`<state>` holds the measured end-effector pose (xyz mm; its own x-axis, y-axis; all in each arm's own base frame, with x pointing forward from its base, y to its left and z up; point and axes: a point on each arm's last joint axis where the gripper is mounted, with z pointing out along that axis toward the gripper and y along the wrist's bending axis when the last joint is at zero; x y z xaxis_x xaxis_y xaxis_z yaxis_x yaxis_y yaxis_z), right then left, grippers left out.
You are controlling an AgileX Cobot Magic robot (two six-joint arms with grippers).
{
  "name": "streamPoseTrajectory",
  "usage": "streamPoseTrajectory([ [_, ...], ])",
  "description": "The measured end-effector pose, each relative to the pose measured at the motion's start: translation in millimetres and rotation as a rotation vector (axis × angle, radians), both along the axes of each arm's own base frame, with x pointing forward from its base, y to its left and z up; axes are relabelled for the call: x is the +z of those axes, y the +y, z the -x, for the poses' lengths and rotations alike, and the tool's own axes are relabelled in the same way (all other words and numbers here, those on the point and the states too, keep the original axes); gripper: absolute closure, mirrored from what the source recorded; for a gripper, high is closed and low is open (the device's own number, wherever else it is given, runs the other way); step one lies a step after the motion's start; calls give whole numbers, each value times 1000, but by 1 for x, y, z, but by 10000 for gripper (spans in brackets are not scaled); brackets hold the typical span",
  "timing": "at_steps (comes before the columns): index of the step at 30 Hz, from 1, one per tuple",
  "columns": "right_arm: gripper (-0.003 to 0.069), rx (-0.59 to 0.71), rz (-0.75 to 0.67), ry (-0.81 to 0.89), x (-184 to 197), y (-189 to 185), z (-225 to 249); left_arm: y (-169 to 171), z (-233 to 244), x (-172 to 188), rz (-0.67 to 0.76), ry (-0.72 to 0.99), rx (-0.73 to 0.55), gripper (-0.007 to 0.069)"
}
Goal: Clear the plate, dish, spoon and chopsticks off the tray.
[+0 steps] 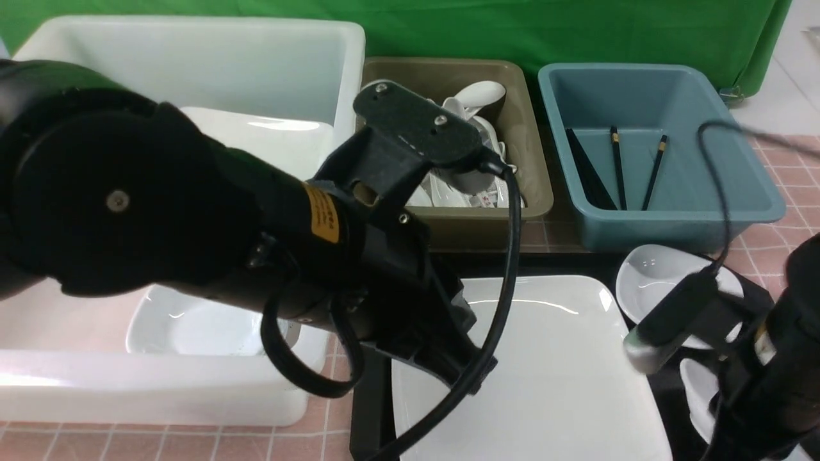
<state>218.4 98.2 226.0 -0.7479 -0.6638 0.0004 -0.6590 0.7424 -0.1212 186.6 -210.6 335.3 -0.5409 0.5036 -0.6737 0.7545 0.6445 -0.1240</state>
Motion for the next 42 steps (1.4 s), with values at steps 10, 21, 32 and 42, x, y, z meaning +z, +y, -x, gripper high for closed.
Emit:
streamPoseTrajectory([
  [10,578,10,-371,-343,144,18,-2,25,-7,16,-116,-99,165,629],
  [21,578,308,-680,-360,196,132,-26,147,-21,51,-104,-81,661,628],
  [32,578,518,-696,-268,121,272,-41,223,10,52,-7,-61,1019,626],
  [42,577,554,-655,-280,37,323,-69,227,21,34,-24,-15,1022,626],
])
